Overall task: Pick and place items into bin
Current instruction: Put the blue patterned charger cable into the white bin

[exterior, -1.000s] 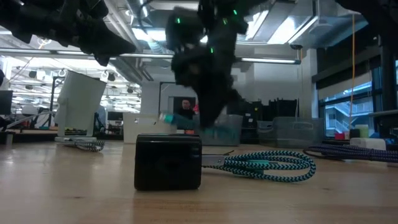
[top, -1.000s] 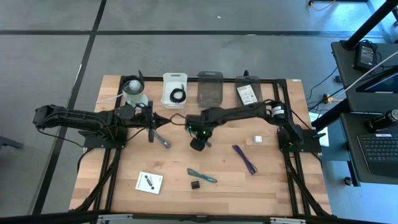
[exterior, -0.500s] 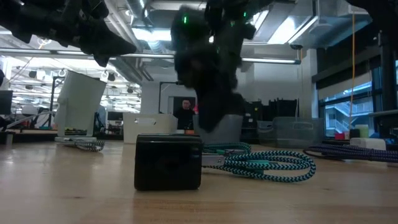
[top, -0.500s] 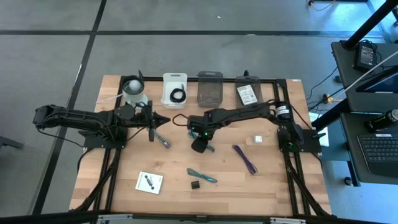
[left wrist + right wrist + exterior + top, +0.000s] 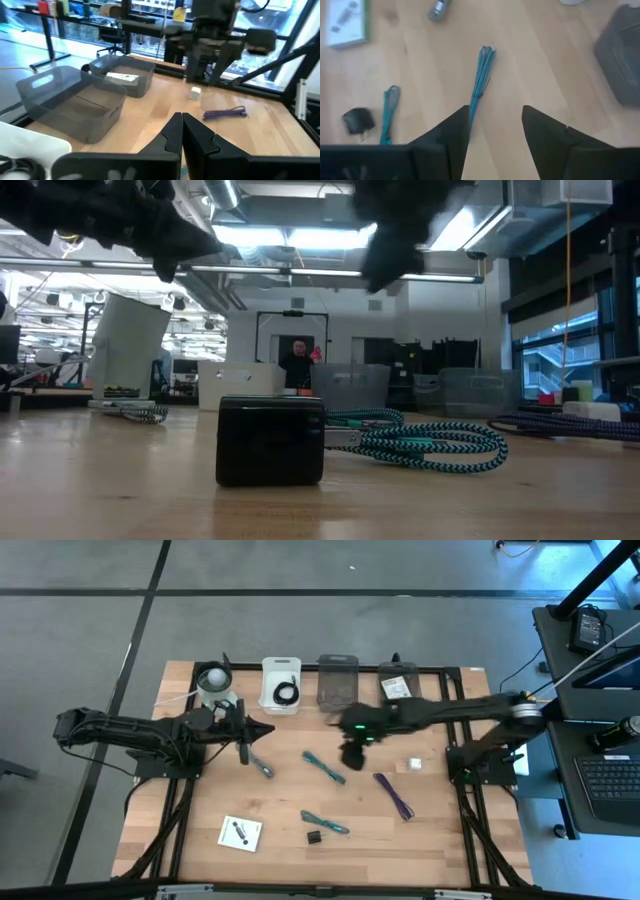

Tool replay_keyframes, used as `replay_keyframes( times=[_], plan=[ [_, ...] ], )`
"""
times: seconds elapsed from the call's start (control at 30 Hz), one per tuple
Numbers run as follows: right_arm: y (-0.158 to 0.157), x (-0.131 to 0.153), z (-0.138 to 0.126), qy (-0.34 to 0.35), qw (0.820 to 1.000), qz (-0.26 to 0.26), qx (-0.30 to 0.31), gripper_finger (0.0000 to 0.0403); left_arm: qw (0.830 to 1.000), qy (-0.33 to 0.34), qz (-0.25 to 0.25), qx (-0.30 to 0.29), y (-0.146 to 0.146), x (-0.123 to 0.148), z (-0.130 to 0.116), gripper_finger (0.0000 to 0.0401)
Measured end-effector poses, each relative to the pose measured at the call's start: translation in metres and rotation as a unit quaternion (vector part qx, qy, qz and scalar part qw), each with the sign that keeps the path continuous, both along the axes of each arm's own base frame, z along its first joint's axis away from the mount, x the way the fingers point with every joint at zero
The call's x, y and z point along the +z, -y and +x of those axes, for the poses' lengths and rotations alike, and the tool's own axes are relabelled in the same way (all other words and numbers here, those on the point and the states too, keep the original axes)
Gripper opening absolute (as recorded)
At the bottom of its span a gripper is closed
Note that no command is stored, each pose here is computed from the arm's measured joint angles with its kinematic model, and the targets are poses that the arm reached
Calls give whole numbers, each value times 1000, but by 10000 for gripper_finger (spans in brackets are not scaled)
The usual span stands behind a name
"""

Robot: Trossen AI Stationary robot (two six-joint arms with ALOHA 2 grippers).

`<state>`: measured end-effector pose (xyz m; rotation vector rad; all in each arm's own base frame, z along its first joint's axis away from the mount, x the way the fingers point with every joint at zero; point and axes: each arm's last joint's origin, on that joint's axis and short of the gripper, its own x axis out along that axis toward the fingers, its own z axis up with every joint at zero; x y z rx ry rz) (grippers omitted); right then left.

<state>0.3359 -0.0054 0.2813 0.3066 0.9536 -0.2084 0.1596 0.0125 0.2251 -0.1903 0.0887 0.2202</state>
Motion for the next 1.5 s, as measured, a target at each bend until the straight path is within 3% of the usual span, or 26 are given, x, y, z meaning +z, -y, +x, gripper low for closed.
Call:
replay_keyframes(
  times=[0.1, 0.3, 0.47, 0.6, 0.87, 1.13, 1.5],
  plan=[
    [-1, 1, -46, 55, 998, 14, -17, 170, 1000, -3, 26, 9, 4, 16, 4, 2],
    [-4, 1, -141, 157, 987, 31, -29, 146, 993, -78, 63, 58, 13, 49, 27, 2],
    [-4, -5, -204, 246, 968, 32, -26, 129, 985, -141, 54, 83, 18, 65, 63, 2],
    [-2, -16, -235, 300, 954, -11, -25, 118, 977, -189, 22, 97, 21, 72, 99, 2],
    [-2, -28, -260, 353, 935, -25, -16, 114, 935, -350, -12, 62, 17, 74, 172, 2],
    [-3, -28, -262, 356, 933, -44, 0, 113, 890, -447, 45, -76, 5, 50, 235, 8],
    [-3, -33, -263, 331, 943, -44, 1, 113, 815, -545, 67, -187, -4, -15, 264, 130]
  ],
)
